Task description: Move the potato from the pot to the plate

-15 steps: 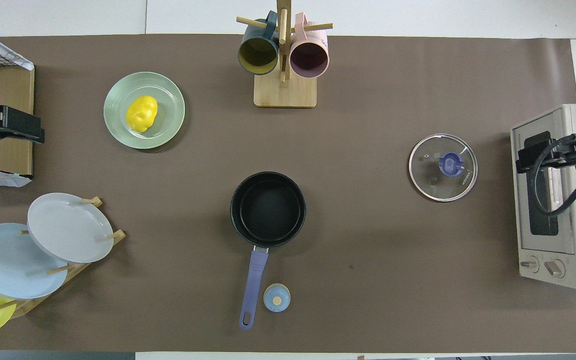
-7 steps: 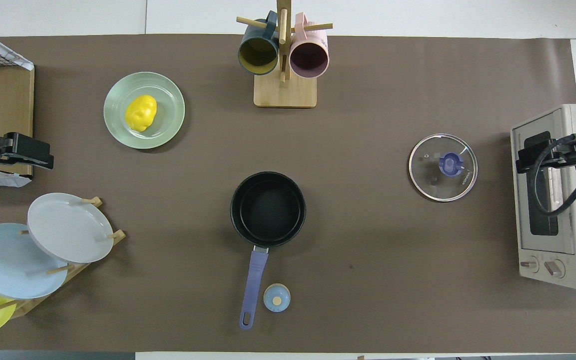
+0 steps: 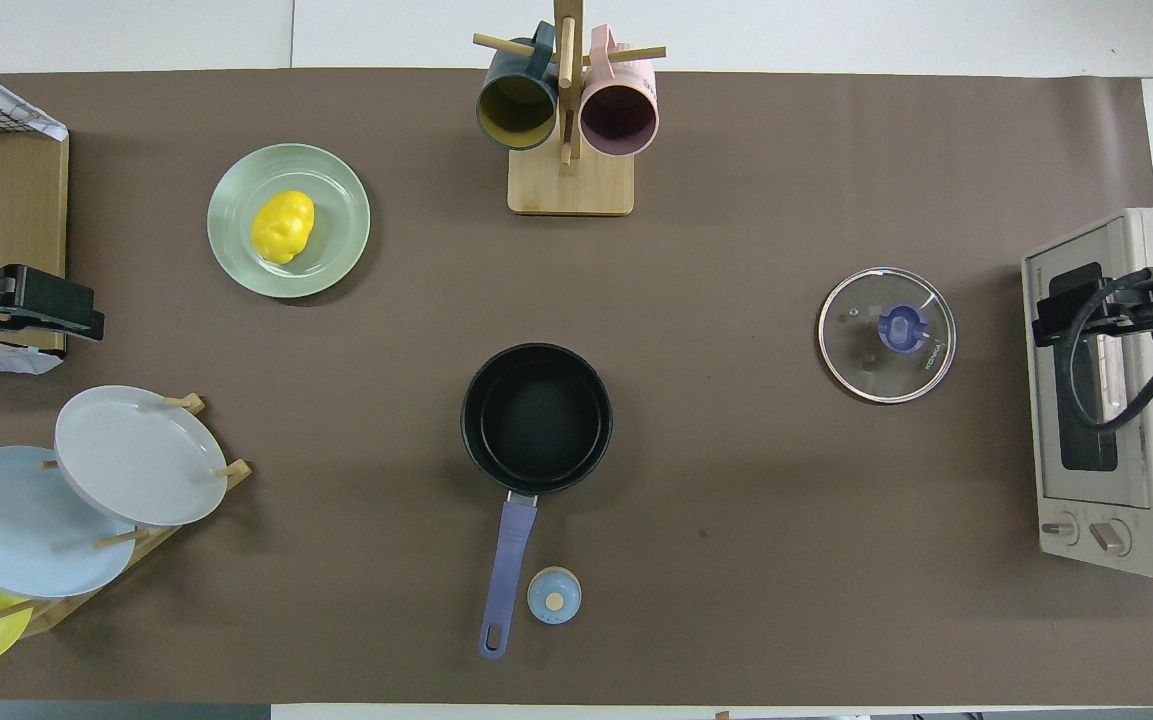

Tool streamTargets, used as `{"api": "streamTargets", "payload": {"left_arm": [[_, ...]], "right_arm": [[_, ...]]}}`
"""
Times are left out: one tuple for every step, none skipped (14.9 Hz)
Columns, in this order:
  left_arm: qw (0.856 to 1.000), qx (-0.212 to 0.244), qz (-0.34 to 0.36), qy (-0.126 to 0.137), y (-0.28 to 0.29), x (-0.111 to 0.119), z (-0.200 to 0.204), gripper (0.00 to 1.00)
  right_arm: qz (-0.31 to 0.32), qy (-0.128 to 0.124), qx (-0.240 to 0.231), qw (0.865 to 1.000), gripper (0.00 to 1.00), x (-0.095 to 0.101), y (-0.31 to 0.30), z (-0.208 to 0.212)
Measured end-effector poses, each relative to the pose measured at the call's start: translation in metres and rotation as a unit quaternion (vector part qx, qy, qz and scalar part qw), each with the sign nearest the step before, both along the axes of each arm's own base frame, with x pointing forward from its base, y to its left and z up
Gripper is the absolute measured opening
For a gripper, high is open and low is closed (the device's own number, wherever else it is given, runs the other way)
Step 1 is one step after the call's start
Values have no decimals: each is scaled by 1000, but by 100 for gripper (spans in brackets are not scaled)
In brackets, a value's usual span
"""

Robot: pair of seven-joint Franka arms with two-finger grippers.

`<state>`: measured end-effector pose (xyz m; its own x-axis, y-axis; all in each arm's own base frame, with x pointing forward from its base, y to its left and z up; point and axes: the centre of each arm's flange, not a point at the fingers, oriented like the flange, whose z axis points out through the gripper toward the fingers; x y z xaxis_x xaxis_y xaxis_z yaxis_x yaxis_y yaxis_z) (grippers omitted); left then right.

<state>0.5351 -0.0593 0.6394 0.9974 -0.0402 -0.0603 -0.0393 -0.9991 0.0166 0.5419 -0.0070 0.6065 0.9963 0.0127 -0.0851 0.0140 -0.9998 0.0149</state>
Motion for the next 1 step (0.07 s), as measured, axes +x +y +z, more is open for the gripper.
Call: {"api": "streamTargets", "payload": {"left_arm": [[1000, 0, 0, 0, 0, 0, 0, 100]], "right_arm": [[0, 0, 0, 1000, 100, 0, 0, 0]]}}
